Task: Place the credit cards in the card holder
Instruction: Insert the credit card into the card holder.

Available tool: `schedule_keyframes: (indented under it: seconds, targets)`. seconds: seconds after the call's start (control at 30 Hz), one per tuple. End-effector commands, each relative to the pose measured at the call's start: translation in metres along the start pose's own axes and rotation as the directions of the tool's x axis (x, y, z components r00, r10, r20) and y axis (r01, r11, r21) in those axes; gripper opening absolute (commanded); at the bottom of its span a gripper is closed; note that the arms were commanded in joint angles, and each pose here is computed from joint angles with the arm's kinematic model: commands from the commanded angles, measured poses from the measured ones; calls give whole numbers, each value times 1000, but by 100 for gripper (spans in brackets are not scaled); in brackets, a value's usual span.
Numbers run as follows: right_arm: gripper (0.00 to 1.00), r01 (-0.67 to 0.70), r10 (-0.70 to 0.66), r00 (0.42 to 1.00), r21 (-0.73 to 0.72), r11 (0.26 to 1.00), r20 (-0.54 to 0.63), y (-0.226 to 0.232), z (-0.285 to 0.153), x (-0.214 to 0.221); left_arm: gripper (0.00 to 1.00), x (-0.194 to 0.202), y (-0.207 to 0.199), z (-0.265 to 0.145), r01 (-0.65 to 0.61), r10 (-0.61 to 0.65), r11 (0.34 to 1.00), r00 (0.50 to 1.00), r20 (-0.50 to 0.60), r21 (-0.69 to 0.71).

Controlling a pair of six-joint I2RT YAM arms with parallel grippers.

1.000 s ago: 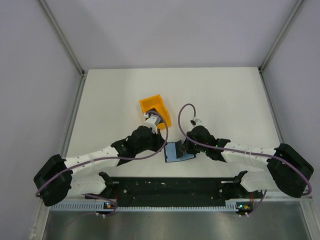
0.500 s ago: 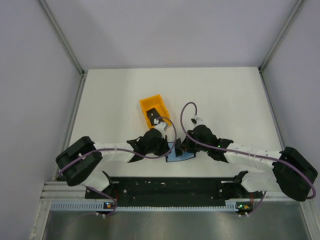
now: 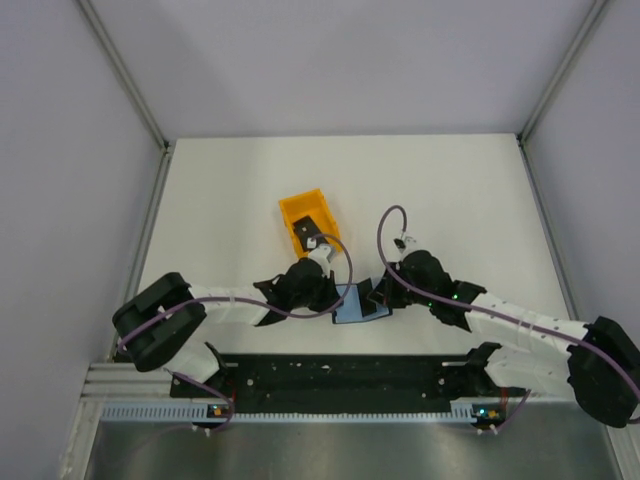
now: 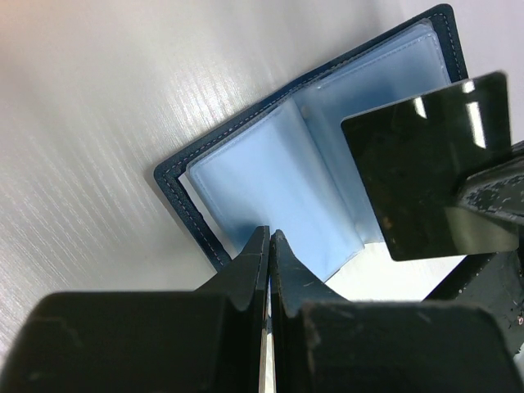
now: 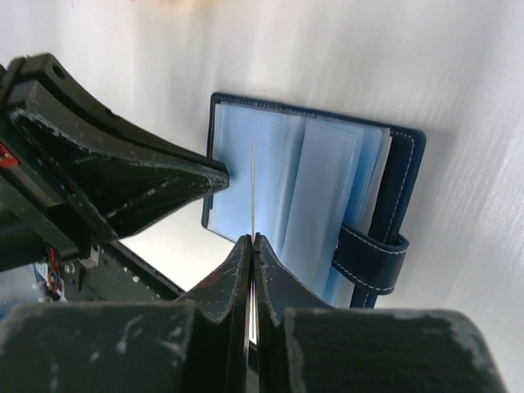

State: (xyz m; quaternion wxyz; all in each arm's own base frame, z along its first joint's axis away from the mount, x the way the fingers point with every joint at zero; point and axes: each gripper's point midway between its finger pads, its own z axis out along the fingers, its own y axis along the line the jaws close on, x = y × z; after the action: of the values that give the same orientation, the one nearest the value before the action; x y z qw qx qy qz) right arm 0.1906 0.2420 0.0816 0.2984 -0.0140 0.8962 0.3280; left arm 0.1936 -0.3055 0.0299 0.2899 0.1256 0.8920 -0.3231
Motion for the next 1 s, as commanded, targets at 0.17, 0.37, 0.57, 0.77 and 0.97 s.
schedule_keyframes:
  seconds: [0.17, 0.37, 0.57, 0.77, 0.97]
  targets:
    - [0, 15, -20, 998, -78, 997, -55, 3, 7, 15, 0, 5, 7, -2, -11, 11, 1000, 1000, -6, -25]
    - [0, 0, -1, 1000, -33, 999, -31, -8, 13, 13, 0, 5, 7, -2, -13, 13, 1000, 1000, -5, -29]
    - [0, -10, 12, 995, -19, 1000, 104, -16, 6, -4, 0, 3, 7, -5, -16, 16, 999, 1000, -1, -29]
    - [0, -5, 7, 987, -13, 1000, 160, -17, -3, -12, 0, 1, 6, -6, -16, 16, 999, 1000, 7, -29]
    - [0, 29, -18, 988, -65, 997, 154, -5, -7, -15, 0, 3, 8, -6, -18, 18, 999, 1000, 3, -36]
